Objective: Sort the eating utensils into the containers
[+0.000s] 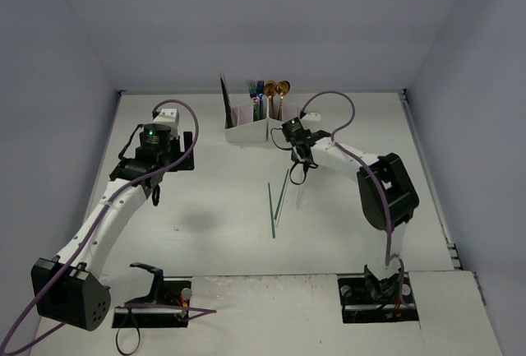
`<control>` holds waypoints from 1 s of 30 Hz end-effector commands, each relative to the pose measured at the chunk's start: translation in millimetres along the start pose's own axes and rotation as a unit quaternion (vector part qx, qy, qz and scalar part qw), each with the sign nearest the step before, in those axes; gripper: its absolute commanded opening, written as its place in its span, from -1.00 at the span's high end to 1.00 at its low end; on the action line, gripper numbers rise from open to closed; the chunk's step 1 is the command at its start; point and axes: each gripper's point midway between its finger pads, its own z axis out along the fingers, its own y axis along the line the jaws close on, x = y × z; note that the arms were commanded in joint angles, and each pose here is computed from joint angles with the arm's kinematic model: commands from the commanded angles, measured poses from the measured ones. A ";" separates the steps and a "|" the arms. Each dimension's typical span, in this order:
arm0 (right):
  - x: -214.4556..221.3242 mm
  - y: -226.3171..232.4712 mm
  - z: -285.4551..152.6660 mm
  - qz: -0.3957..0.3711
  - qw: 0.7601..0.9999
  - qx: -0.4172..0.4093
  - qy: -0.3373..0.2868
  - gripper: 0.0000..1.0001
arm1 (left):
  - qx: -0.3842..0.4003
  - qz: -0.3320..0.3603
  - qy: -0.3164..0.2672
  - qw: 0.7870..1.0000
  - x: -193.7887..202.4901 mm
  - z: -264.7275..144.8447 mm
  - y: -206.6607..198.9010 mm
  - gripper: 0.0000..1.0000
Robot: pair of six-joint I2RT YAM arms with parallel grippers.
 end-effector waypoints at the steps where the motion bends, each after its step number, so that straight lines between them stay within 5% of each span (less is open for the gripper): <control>1: -105.1 -13.6 -81.3 0.034 0.989 -0.022 -0.141 1.00 | 0.005 -0.016 -0.051 0.999 -27.4 -11.0 -0.6 -0.52; 8: -215.1 -29.8 -139.0 0.052 0.960 -0.004 -0.277 1.00 | -0.002 -0.014 -0.049 0.999 -26.0 -10.7 2.1 -0.52; 15: -294.9 -37.4 -157.7 0.089 0.903 -0.014 -0.421 1.00 | -0.004 -0.014 -0.048 0.999 -25.3 -10.0 3.0 -0.52; 23: -322.9 -30.2 -119.6 0.093 0.873 -0.027 -0.477 1.00 | 0.004 -0.013 -0.047 0.999 -25.1 -10.4 -0.1 -0.52; 30: -320.3 -8.9 -67.9 0.077 0.877 -0.034 -0.472 1.00 | -0.008 -0.009 -0.049 0.999 -25.8 -11.9 4.8 -0.52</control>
